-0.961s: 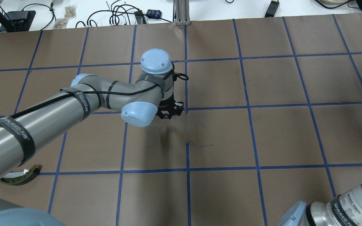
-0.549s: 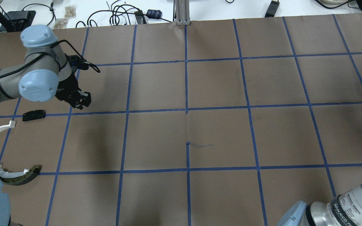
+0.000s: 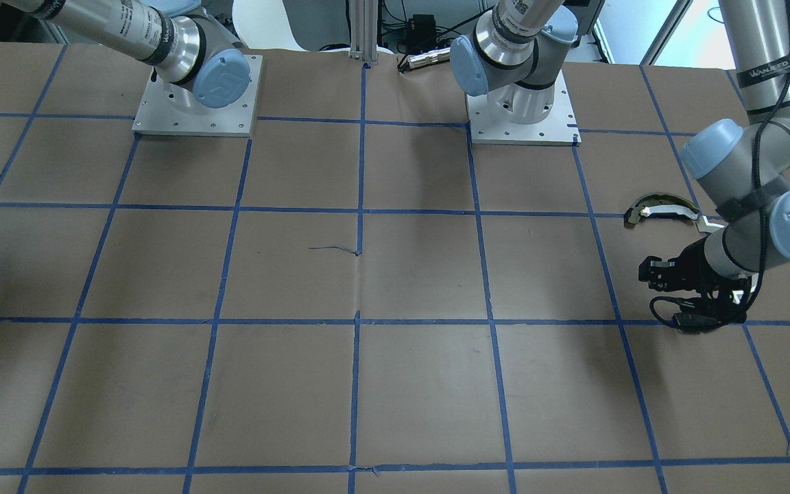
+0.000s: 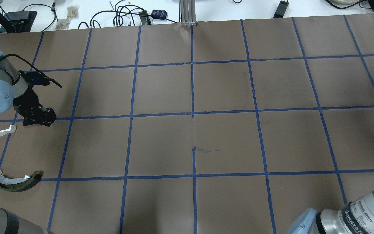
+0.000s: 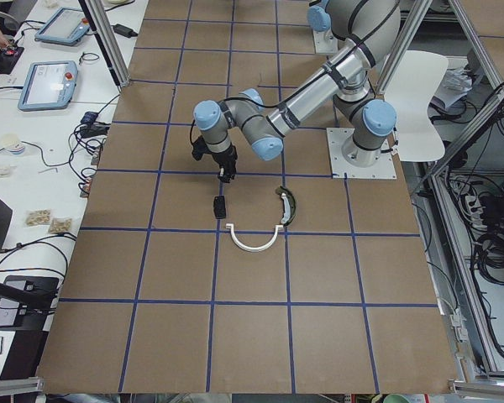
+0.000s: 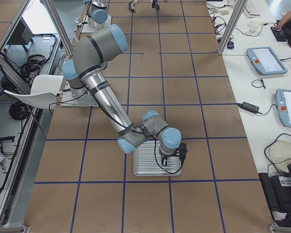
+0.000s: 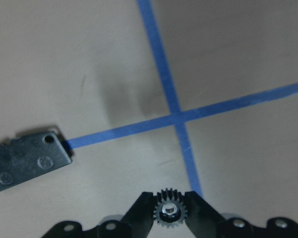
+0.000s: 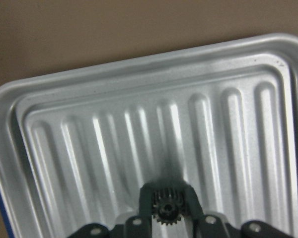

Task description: Place bearing gear from tray to pile

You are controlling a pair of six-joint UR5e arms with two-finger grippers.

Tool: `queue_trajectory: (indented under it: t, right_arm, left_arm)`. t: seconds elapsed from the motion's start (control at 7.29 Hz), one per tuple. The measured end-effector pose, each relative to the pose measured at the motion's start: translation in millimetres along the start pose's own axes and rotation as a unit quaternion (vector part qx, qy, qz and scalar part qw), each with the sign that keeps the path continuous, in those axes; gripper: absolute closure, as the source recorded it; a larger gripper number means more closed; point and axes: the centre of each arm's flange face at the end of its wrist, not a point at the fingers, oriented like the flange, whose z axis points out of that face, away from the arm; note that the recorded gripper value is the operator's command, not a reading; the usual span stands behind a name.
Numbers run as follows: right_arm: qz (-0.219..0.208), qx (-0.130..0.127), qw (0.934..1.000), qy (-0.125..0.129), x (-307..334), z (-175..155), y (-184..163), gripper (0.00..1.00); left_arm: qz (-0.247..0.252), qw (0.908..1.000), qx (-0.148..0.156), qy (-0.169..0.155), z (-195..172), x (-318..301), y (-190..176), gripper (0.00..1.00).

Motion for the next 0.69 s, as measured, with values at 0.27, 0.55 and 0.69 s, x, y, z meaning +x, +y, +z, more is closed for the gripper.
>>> queue_trajectory:
  t: [0.27,0.55,0.69]
  right_arm:
    - [0.002,0.004,1.0,0.006,-2,-20,-1,1.0]
    - [0.016,0.001,0.9999,0.002,-47,-83,-5,1.0]
    - [0.034,-0.008,0.9994,-0.005,-98,-111,-14,1.0]
  left_arm:
    - [-0.021,0.9997,-0.008,0.014,15,-26,12,0.48]
    - [-0.028,0.9994,-0.009,0.019,22,-33,11,0.42]
    - [-0.031,0.9994,-0.001,0.013,13,-31,8,0.42]
